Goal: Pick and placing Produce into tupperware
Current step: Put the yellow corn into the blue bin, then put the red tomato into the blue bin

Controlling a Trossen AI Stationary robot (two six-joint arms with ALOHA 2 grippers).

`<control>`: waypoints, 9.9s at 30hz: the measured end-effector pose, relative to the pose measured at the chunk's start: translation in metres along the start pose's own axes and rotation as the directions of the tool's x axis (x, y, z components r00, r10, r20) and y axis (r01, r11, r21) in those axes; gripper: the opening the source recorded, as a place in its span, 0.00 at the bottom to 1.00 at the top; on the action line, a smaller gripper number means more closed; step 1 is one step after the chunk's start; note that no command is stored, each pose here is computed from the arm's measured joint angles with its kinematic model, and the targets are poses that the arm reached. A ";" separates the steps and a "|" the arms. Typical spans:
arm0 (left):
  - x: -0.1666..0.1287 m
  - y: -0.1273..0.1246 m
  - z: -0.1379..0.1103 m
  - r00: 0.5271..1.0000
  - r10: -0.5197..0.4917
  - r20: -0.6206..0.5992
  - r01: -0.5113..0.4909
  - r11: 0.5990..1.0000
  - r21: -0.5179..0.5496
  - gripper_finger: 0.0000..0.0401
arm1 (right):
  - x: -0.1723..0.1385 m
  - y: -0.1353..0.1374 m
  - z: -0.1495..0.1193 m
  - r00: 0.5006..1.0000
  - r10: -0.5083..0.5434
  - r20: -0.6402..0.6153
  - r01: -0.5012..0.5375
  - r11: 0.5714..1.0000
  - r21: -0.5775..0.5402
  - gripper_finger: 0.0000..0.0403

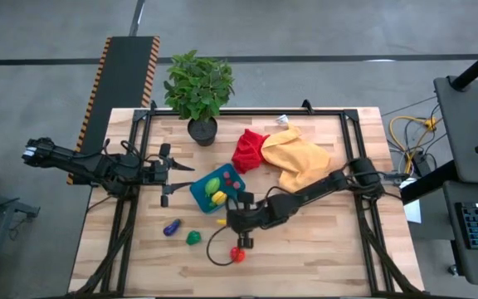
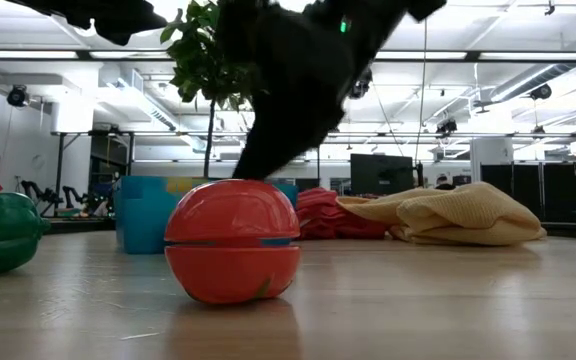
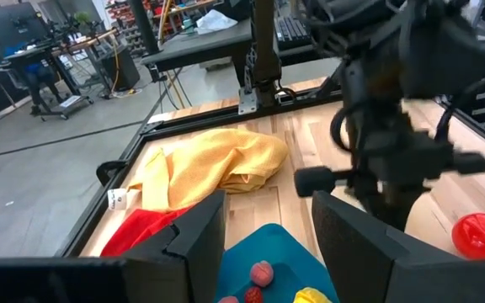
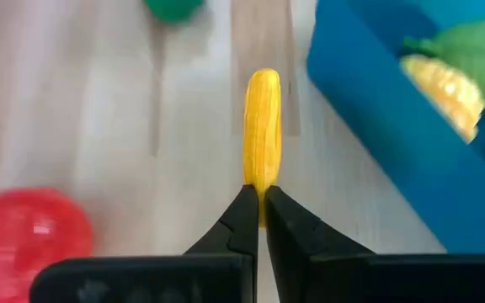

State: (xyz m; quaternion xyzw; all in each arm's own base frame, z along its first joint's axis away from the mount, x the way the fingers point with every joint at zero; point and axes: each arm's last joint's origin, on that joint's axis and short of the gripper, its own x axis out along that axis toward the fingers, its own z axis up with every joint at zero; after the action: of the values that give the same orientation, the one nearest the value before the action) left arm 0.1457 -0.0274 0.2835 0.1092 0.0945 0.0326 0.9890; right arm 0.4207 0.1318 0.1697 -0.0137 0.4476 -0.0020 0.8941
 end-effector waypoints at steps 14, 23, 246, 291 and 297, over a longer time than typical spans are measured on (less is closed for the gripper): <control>-0.001 0.000 0.000 1.000 0.000 0.003 0.000 1.000 -0.001 0.41 | -0.034 -0.026 0.023 0.939 -0.309 0.153 0.299 0.950 0.086 0.02; -0.001 0.000 0.000 1.000 0.001 0.004 -0.001 1.000 -0.001 0.41 | -0.025 -0.076 0.025 0.905 -0.413 0.104 0.374 0.887 0.272 0.02; -0.005 0.004 0.014 0.996 0.016 0.090 -0.013 0.999 -0.032 0.41 | 0.016 0.045 -0.011 0.984 0.071 0.163 -0.068 0.997 -0.023 0.60; -0.005 0.004 0.014 0.996 0.016 0.092 -0.014 1.000 -0.025 0.41 | -0.014 -0.105 0.020 0.983 -0.184 -0.021 0.185 0.965 0.187 0.61; -0.005 0.004 0.014 0.996 0.017 0.092 -0.014 1.000 -0.025 0.41 | -0.009 -0.105 0.011 0.985 -0.166 -0.050 0.173 0.963 0.207 0.61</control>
State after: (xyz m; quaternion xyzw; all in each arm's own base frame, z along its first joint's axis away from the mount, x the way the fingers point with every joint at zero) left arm 0.1432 -0.0267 0.2987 0.0990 0.0476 0.0364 0.9933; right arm 0.4251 0.0275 0.1861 0.0428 0.4563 -0.1260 0.8798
